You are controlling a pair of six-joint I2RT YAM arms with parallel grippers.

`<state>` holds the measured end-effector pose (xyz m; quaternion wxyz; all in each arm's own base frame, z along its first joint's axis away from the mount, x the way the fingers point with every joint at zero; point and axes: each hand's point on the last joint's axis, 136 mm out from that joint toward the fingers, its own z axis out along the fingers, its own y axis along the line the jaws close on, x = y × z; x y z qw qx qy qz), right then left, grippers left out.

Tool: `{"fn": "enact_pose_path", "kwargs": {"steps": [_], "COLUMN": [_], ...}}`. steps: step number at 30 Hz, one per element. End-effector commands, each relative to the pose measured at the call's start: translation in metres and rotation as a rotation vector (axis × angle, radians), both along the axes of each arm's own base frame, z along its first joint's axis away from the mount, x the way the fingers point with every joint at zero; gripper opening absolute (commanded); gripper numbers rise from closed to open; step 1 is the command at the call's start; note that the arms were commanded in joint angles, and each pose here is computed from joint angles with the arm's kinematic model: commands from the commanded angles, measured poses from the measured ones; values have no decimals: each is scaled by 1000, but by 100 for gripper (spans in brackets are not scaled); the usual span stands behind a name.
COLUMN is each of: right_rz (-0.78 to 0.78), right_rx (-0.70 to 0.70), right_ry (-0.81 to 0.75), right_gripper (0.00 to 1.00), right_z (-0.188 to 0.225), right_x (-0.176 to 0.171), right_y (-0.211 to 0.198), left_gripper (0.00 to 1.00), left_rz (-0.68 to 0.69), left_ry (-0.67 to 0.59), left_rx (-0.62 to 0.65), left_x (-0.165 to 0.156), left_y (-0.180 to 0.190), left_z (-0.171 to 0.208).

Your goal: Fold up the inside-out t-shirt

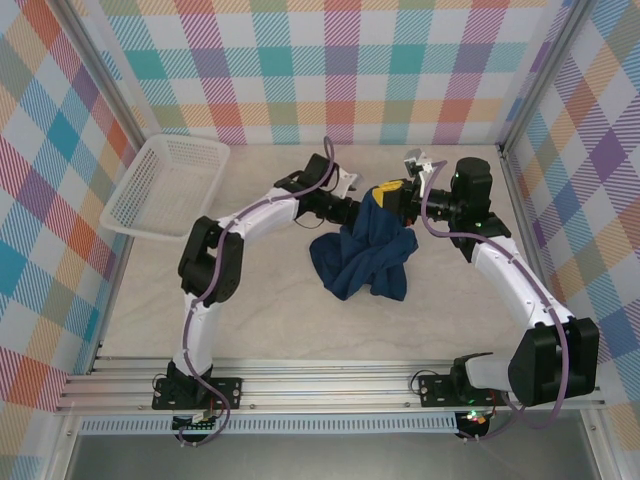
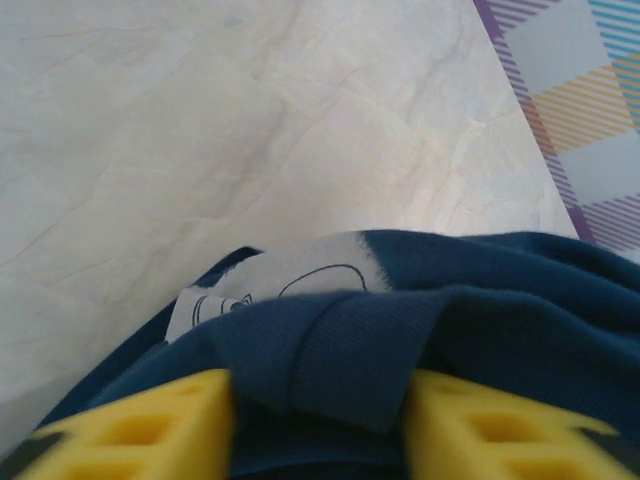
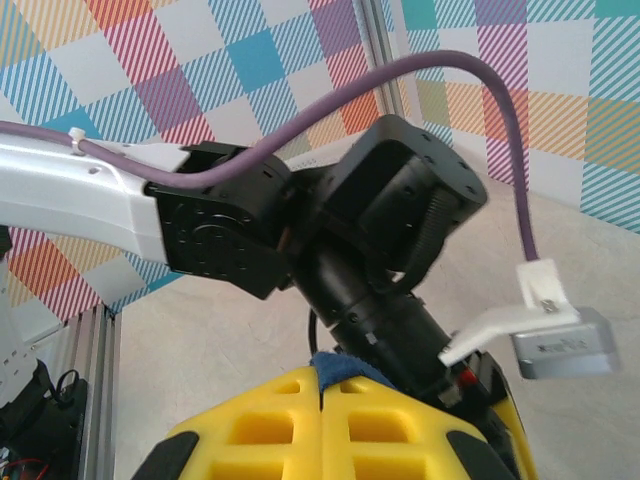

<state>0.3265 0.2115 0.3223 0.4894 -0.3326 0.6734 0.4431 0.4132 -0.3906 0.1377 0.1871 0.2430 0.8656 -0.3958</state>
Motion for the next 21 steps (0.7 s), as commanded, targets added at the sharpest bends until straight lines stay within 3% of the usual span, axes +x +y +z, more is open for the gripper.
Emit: {"fn": "enact_pose_path", "kwargs": {"steps": [1,4,6,9,13,21], "right_rz": [31,-24,-84,-184,-270,-463], "right_rx": [12,-11,-25,-35,-43,-86], "right_ry": [-37,-30,-21,-16,-7,59], "right_gripper": [0,0,0,0,0,0], "right_z": [8,6,4,4,3,-23], "right_x": [-6,-6,-7,-11,-17,-4], "right_y": [4,-2,-8,-21,-33,-58], "left_gripper": [25,6,0,0,0,0], "left_rz": [-42,50,138,288,447,562], "left_ry": [0,-57,-99,-189,-306,-388], "left_rx": [-24,-47,-99,-219,-339,-436], "left_x": [-1,17,30,39,25,-4], "left_y": [-7,14,40,89,145,189], "left_z": [16,45,78,140,208,249]}}
